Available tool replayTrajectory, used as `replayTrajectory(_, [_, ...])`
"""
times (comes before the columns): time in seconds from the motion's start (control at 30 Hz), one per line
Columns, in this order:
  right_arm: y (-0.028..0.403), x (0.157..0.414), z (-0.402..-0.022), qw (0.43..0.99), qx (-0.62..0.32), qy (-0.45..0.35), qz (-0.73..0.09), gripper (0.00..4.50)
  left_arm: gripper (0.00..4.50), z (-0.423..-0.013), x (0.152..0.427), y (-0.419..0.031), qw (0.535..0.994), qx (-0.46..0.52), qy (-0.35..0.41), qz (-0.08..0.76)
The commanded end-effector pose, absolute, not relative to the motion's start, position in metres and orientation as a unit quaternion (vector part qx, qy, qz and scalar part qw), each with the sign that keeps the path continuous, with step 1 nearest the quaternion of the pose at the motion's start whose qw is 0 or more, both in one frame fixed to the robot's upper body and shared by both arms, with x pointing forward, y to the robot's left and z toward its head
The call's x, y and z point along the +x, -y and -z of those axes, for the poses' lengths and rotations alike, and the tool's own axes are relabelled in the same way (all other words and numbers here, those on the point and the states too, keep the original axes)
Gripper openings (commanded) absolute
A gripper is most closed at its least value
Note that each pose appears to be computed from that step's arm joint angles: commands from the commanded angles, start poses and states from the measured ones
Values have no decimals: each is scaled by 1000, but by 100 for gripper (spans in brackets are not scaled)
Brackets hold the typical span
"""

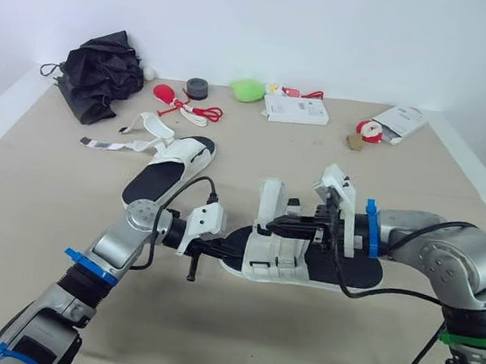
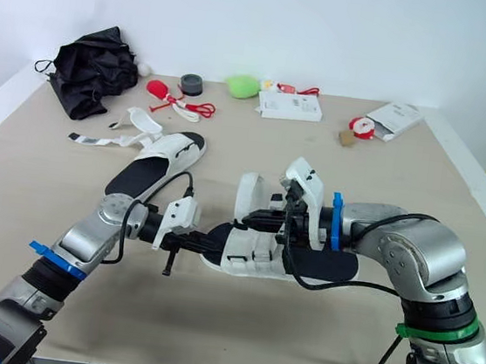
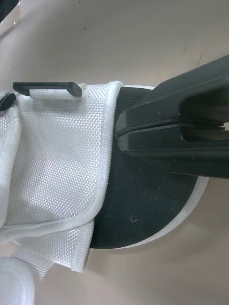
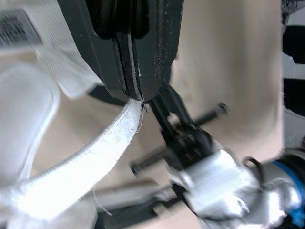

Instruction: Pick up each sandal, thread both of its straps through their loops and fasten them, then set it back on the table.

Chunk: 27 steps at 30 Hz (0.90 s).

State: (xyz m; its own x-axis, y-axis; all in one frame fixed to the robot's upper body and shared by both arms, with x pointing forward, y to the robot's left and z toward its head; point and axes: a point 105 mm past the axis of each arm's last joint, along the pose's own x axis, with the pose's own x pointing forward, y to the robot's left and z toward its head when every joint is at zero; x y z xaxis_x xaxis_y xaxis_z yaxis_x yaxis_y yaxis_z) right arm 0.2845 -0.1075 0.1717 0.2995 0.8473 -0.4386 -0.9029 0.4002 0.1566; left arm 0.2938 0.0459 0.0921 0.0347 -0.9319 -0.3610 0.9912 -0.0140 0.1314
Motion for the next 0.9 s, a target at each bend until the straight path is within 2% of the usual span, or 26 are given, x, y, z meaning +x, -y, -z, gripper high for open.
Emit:
replayTrajectory(0.03, [110, 273, -171, 778, -57, -265, -567, 5, 0, -51, 290, -59, 699, 179, -169, 671])
replayTrajectory(0.33, [107, 250, -170, 725, 0, -328, -606, 5, 0, -49, 289, -60, 702, 177, -169, 669])
replayTrajectory(0.57, [107, 273, -151, 748, -16, -353, -562, 5, 0, -49, 289, -59, 704, 176, -167, 668])
replayTrajectory(0.7, [104, 283, -173, 748, 10, -331, -575, 5, 0, -49, 288, -60, 705, 176, -168, 666])
replayTrajectory(0.8, [104, 277, -200, 725, 42, -308, -615, 5, 0, -48, 288, -61, 706, 175, -169, 665])
replayTrajectory(0.87, [107, 277, -203, 721, 42, -304, -620, 5, 0, -48, 288, -61, 708, 174, -169, 663])
replayTrajectory(0.9, [108, 284, -198, 736, 36, -308, -602, 5, 0, -48, 288, -61, 708, 173, -169, 663])
